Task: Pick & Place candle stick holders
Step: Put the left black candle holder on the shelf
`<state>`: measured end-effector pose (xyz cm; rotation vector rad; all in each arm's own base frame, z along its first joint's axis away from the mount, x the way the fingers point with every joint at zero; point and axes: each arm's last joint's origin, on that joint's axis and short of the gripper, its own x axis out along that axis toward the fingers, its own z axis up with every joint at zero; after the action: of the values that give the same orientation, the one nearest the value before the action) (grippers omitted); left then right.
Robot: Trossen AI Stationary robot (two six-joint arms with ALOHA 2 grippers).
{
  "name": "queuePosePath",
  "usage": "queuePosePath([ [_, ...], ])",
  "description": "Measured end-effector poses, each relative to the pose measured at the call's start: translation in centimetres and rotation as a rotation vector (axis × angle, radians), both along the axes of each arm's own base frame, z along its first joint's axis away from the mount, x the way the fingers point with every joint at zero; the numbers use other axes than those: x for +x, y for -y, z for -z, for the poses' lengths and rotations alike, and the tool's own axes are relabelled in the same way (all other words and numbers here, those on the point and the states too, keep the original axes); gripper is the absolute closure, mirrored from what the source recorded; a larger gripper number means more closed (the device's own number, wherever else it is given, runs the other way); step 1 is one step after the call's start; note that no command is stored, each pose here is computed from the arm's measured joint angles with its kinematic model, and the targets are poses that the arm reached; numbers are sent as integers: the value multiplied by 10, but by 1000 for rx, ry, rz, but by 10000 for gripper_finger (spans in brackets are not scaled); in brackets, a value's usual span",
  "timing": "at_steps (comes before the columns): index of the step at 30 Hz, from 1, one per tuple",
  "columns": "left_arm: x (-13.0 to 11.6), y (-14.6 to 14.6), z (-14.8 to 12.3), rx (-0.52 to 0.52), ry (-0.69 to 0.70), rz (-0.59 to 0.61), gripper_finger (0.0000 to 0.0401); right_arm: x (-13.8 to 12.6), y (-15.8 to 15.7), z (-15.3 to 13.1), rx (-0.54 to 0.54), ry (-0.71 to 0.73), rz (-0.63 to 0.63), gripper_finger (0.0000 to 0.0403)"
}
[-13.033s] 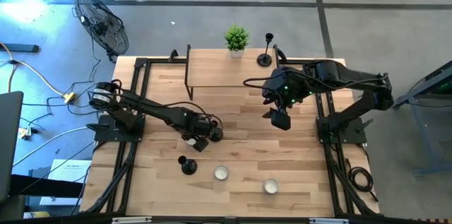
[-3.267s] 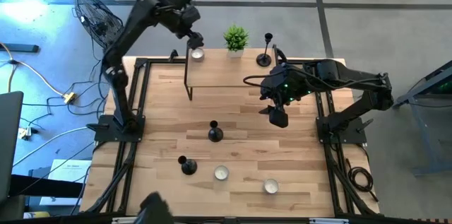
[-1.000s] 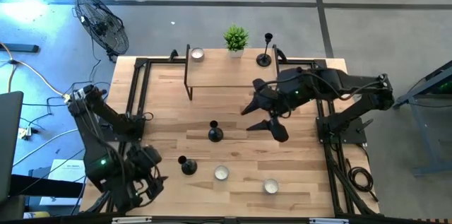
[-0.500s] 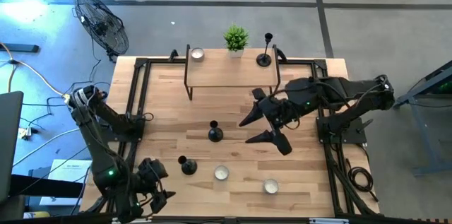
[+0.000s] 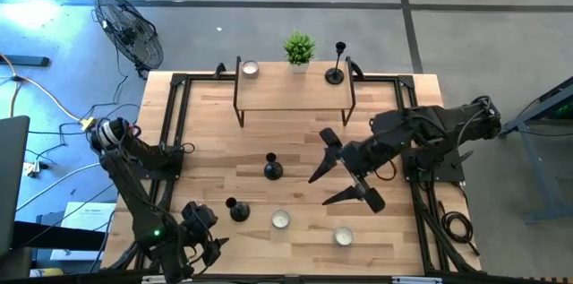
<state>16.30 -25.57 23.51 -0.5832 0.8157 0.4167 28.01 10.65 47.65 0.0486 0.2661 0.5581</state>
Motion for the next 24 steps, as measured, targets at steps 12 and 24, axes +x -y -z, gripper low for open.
queuePosePath([
  [12,0,-15,2,193,64,-46,43,1,1,-1,-11,17,-11,163],
  [24,-6,-30,38,228,165,-145,43,0,1,-1,33,-12,-9,163],
])
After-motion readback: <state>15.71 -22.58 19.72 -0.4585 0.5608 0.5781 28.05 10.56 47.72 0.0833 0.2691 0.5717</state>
